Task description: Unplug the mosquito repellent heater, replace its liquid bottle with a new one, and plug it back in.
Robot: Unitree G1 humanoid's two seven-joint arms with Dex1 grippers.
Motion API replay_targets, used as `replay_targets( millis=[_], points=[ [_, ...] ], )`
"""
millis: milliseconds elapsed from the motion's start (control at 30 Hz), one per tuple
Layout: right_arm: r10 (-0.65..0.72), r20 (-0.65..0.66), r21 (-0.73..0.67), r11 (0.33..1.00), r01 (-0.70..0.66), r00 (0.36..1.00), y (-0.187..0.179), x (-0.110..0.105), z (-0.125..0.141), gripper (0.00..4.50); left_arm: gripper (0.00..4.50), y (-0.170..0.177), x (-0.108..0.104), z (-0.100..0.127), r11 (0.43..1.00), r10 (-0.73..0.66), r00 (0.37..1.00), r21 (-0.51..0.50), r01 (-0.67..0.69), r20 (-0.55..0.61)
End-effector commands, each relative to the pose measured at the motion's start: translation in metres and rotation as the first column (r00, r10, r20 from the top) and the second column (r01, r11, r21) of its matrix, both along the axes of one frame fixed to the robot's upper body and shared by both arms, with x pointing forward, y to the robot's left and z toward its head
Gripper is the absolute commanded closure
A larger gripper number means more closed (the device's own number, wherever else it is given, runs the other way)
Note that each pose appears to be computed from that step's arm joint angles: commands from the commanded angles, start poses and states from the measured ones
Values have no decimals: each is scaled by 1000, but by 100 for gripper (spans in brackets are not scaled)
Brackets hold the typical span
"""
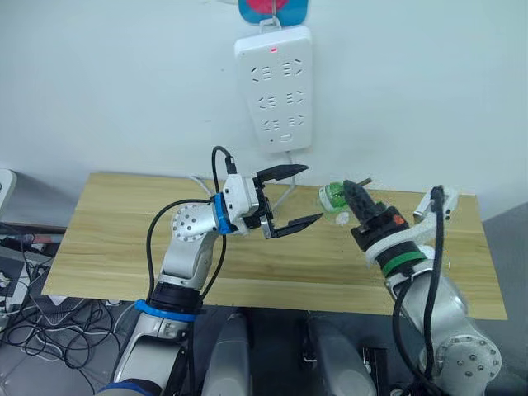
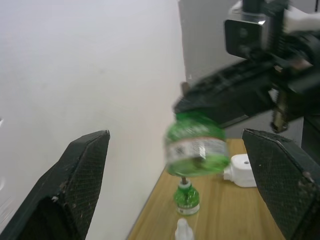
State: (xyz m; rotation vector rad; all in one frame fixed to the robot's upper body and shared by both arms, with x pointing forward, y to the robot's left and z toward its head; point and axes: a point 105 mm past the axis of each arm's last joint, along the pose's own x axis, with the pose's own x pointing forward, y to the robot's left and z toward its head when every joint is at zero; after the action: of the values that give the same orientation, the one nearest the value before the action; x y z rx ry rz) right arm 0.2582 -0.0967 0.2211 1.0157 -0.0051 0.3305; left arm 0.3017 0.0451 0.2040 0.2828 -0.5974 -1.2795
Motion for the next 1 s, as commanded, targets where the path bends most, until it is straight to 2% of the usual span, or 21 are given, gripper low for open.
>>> replay_targets(
  millis=[33,300,833,933,1000],
  points=[
    [6,32,122,992,-10,999,2,-6,21,366,5,-6,-8,5,1000,-11,999,-18,12,44],
    [28,24,131,991,-31,999,11,-10,25,366,5,-13,0,13,998,35,995,-57,-30,89],
    [70,23,135,988,-73,997,18,-14,24,366,5,-15,4,14,999,10,994,-45,-5,112],
    [73,22,136,988,-75,997,19,-14,23,366,64,-15,4,14,999,3,994,-48,3,110],
    [77,23,134,988,-80,997,19,-15,23,366,129,-15,4,14,999,1,994,-49,4,107]
  ],
)
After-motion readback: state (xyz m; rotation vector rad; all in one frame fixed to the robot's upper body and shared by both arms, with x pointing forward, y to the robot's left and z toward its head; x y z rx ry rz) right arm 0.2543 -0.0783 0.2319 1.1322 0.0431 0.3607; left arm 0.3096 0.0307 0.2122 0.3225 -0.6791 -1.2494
